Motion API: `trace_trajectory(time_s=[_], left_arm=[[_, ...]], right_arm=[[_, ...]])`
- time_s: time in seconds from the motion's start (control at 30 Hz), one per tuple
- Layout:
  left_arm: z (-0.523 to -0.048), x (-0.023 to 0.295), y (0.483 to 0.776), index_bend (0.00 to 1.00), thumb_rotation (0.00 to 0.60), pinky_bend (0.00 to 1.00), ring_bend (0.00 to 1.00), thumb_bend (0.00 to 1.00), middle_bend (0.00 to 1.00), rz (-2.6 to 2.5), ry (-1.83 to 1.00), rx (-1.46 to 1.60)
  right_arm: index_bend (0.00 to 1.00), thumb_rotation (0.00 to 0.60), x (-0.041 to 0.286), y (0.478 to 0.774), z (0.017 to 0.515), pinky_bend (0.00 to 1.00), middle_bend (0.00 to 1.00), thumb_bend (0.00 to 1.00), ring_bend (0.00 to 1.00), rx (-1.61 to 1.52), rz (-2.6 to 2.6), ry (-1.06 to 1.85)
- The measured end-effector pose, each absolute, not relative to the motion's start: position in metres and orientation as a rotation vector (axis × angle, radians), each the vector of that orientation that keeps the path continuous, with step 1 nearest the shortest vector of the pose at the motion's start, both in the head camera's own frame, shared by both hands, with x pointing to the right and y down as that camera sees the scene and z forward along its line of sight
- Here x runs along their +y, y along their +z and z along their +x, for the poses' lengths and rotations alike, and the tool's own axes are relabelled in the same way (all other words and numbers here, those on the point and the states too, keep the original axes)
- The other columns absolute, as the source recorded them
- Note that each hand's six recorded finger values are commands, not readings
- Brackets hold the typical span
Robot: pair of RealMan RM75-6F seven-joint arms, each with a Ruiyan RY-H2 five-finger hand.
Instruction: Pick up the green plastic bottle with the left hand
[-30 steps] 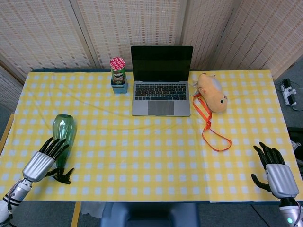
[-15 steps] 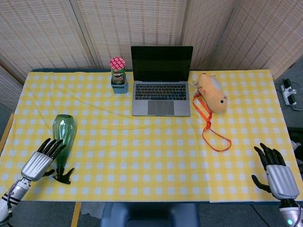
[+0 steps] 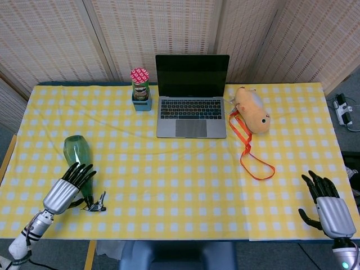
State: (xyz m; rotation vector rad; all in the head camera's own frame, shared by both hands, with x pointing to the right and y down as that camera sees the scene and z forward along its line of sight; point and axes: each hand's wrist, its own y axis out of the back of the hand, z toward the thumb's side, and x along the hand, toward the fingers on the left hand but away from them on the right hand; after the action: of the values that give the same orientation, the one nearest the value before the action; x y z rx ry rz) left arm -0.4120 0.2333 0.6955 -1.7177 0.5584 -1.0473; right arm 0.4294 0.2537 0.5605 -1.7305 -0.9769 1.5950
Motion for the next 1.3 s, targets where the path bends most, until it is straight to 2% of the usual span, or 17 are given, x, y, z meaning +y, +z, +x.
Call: trace_trajectory(time_s=[0.23,0.47,0.73,0.77,0.87,0.93,1.0,1.03,1.07,1.13,1.2,1.23,1.3], left_arm=[[-0.381,0.223,0.712,0.08,0.6,0.0,0.0,0.13,0.0,-1.745,-1.021,0.591],[-0.346,0.194,0.728,0.08,0.6,0.0,0.0,0.13,0.0,-1.716,-1.022,0.68],[-0.334,0.174,0.735,0.09,0.6,0.0,0.0,0.13,0.0,-1.671,-1.052,0.726],[-0.334,0.173,0.732,0.1,0.6,0.02,0.0,0.13,0.0,-1.668,-1.038,0.734],[-0.335,0.174,0.721,0.11,0.6,0.26,0.03,0.13,0.02,-1.664,-0.996,0.758],[-0.336,0.175,0.711,0.11,0.6,0.45,0.16,0.13,0.11,-1.662,-0.961,0.779],[-0.336,0.178,0.697,0.12,0.6,0.65,0.36,0.13,0.27,-1.652,-0.912,0.804],[-0.336,0.179,0.69,0.13,0.6,0.75,0.5,0.13,0.41,-1.647,-0.891,0.814],[-0.336,0.181,0.682,0.14,0.6,0.8,0.59,0.13,0.51,-1.641,-0.866,0.826],[-0.334,0.183,0.67,0.2,0.6,0.96,0.88,0.13,0.86,-1.637,-0.836,0.842],[-0.332,0.186,0.657,0.29,0.6,1.0,0.99,0.13,0.99,-1.645,-0.817,0.862],[-0.331,0.187,0.653,0.34,0.6,1.0,1.0,0.13,1.0,-1.654,-0.816,0.87],[-0.329,0.19,0.644,0.37,0.6,1.0,1.0,0.13,1.0,-1.681,-0.834,0.876]], right_arm=[[0.0,0.6,0.254,0.555,0.43,0.0,0.0,0.35,0.0,-0.99,-1.738,1.579],[0.0,0.6,0.253,0.549,0.438,0.0,0.0,0.35,0.0,-1.019,-1.727,1.584],[0.0,0.6,0.255,0.546,0.44,0.0,0.0,0.35,0.0,-1.026,-1.726,1.583],[0.0,0.6,0.255,0.546,0.44,0.0,0.0,0.35,0.0,-1.026,-1.729,1.58],[0.0,0.6,0.255,0.544,0.439,0.0,0.0,0.35,0.0,-1.027,-1.737,1.57],[0.0,0.6,0.255,0.544,0.439,0.0,0.0,0.35,0.0,-1.025,-1.743,1.565],[0.0,0.6,0.256,0.543,0.437,0.0,0.0,0.35,0.0,-1.021,-1.75,1.557],[0.0,0.6,0.256,0.543,0.436,0.0,0.0,0.35,0.0,-1.02,-1.753,1.553],[0.0,0.6,0.256,0.542,0.435,0.0,0.0,0.35,0.0,-1.017,-1.758,1.546],[0.0,0.6,0.257,0.541,0.432,0.0,0.0,0.35,0.0,-1.013,-1.765,1.534],[0.0,0.6,0.259,0.54,0.429,0.0,0.0,0.35,0.0,-1.008,-1.775,1.521],[0.0,0.6,0.259,0.54,0.428,0.0,0.0,0.35,0.0,-1.006,-1.778,1.518],[0.0,0.6,0.26,0.54,0.426,0.0,0.0,0.35,0.0,-1.0,-1.786,1.512]])
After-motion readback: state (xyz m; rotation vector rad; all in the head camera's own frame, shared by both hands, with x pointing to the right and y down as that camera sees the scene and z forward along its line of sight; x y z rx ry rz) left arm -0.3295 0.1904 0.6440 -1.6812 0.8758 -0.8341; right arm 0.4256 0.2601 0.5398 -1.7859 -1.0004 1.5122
